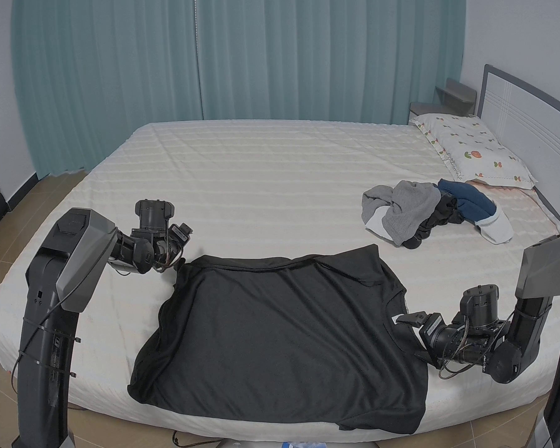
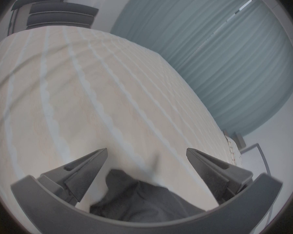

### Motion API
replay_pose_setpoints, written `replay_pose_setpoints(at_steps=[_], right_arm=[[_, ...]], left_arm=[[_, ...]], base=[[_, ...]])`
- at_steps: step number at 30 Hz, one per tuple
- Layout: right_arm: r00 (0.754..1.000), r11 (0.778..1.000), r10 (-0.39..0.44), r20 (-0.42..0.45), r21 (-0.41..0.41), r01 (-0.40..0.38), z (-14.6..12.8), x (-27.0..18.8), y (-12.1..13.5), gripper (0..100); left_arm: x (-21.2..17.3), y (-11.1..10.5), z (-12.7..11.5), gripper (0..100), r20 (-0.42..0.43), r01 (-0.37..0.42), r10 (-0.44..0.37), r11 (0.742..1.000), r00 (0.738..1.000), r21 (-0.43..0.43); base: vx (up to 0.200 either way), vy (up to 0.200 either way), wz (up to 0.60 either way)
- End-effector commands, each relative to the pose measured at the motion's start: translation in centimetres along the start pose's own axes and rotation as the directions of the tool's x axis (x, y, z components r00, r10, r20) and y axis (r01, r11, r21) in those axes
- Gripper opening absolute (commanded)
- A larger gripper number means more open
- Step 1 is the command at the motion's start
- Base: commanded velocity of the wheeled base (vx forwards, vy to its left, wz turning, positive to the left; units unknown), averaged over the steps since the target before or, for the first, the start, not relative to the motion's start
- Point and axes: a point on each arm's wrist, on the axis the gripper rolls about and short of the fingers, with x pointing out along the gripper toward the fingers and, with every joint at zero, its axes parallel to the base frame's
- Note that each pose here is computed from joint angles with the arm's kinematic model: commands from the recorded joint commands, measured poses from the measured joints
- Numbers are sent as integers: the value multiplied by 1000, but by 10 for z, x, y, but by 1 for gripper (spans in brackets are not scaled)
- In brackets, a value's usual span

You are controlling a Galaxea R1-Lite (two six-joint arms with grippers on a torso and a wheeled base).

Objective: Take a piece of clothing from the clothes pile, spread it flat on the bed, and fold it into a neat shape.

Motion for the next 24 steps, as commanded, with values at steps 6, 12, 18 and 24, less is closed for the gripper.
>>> replay_pose_setpoints(at_steps=[6, 12, 18, 24], right_arm=[[1000, 1000, 0, -1, -1, 0, 0, 0, 0, 100], [1000, 1000, 0, -1, -1, 0, 0, 0, 0, 100], [1000, 1000, 0, -1, -1, 0, 0, 0, 0, 100], [1000, 1000, 0, -1, -1, 0, 0, 0, 0, 100]], left_arm=[[-11, -1, -9, 100, -46, -24, 27, 998, 999, 63], [-10, 0, -18, 100, -65, -31, 37, 996, 997, 82], [-9, 4, -27, 100, -80, -39, 52, 988, 995, 150], [-9, 4, -27, 0, -79, -43, 56, 987, 995, 152]], base=[[0, 0, 0], [0, 0, 0], [0, 0, 0], [0, 0, 0]])
